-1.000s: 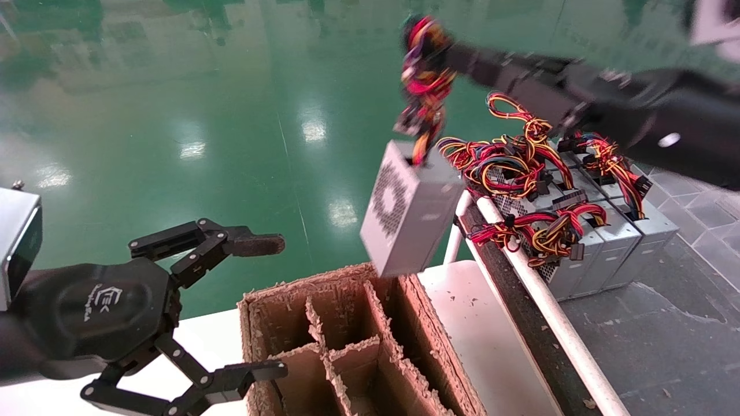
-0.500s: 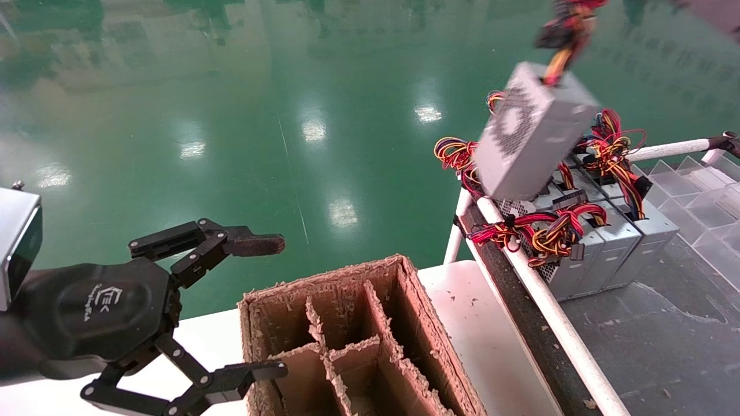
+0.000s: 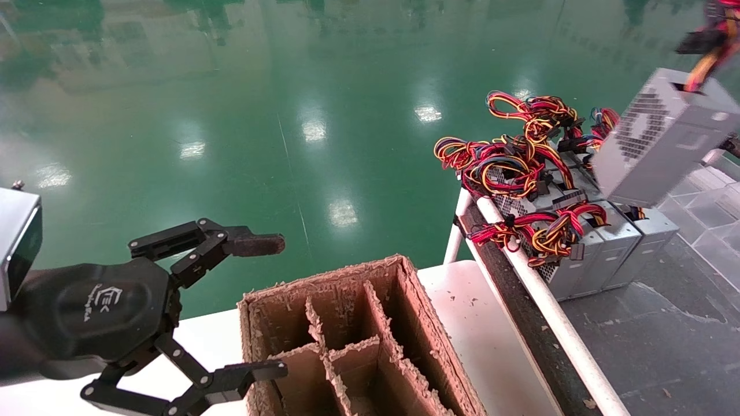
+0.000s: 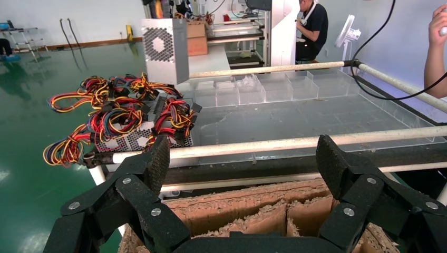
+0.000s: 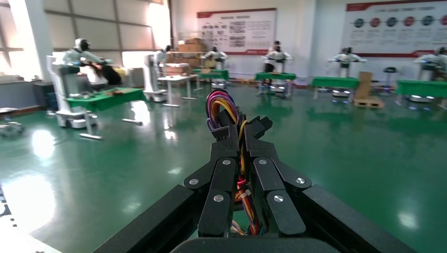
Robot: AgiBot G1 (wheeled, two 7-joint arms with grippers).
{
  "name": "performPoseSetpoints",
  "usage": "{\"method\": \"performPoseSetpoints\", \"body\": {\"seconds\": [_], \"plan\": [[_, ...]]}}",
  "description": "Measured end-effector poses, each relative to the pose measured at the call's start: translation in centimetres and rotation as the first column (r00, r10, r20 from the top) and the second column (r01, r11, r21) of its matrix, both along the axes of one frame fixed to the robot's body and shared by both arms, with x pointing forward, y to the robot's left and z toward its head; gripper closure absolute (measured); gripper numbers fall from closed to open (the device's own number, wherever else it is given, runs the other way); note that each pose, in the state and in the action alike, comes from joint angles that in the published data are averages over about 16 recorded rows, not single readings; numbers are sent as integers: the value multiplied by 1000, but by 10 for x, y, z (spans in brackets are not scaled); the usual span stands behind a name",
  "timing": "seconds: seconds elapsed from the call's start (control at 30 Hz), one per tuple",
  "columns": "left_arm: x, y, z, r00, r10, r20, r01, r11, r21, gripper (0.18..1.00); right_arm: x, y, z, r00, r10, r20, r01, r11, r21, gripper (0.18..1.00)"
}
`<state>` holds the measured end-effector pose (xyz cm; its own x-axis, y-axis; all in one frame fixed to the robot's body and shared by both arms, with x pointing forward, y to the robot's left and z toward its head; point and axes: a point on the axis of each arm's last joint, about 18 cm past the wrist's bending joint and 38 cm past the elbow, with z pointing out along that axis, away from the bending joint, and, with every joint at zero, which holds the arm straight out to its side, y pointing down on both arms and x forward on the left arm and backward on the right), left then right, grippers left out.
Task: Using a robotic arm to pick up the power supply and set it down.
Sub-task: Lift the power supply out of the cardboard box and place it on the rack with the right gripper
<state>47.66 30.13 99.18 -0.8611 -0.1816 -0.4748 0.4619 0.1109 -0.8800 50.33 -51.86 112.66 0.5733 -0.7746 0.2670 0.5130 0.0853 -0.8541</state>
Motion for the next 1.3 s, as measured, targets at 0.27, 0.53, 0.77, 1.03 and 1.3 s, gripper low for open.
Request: {"method": "performPoseSetpoints", "body": {"seconds": [0.27,0.53,0.77,1.03,1.3], "plan": [[0,0,0,1000,0,0,0,1000,0,184,-26,-30,-21,997,-62,-43,62,998,5,970],[0,0,0,1000,0,0,0,1000,0,184,-45,-48,-50,990,-90,-106,92,996,12,970],[0,0,0,1000,0,0,0,1000,0,184,-51,-54,-79,983,-90,-162,94,995,20,970],[0,0,0,1000,0,0,0,1000,0,184,-39,-46,-114,972,-60,-227,67,998,21,970],[0,0,0,1000,0,0,0,1000,0,184,-13,-24,-144,959,-7,-283,12,1000,18,970]]}}
